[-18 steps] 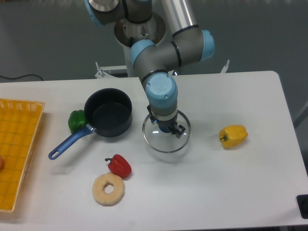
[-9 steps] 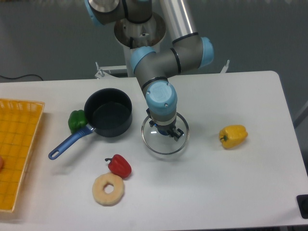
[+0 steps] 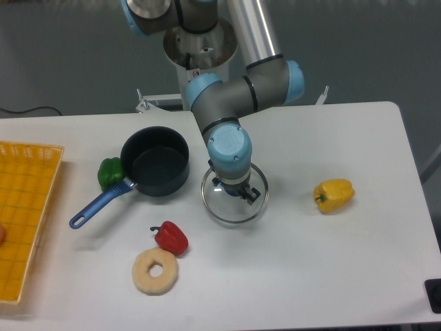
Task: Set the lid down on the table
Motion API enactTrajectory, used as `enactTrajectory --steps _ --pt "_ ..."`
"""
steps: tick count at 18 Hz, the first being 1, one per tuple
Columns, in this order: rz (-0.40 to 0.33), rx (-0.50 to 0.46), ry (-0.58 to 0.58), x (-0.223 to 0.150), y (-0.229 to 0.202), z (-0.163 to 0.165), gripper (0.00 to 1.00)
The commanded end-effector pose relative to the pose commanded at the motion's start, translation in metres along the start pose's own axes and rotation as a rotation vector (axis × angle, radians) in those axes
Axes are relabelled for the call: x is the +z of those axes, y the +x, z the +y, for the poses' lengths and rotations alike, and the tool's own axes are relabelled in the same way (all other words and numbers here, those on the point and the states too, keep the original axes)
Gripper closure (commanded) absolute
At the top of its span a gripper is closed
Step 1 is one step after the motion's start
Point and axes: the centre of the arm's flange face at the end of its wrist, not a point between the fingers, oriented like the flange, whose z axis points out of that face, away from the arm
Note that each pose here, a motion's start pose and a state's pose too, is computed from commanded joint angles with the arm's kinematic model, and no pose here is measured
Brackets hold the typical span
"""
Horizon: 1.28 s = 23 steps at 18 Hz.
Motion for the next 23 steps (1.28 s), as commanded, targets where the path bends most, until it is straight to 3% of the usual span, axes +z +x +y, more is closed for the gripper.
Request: enactTrajectory --steps 23 --pt "0.006 0.005 -0.048 0.017 0.002 -0.011 0.43"
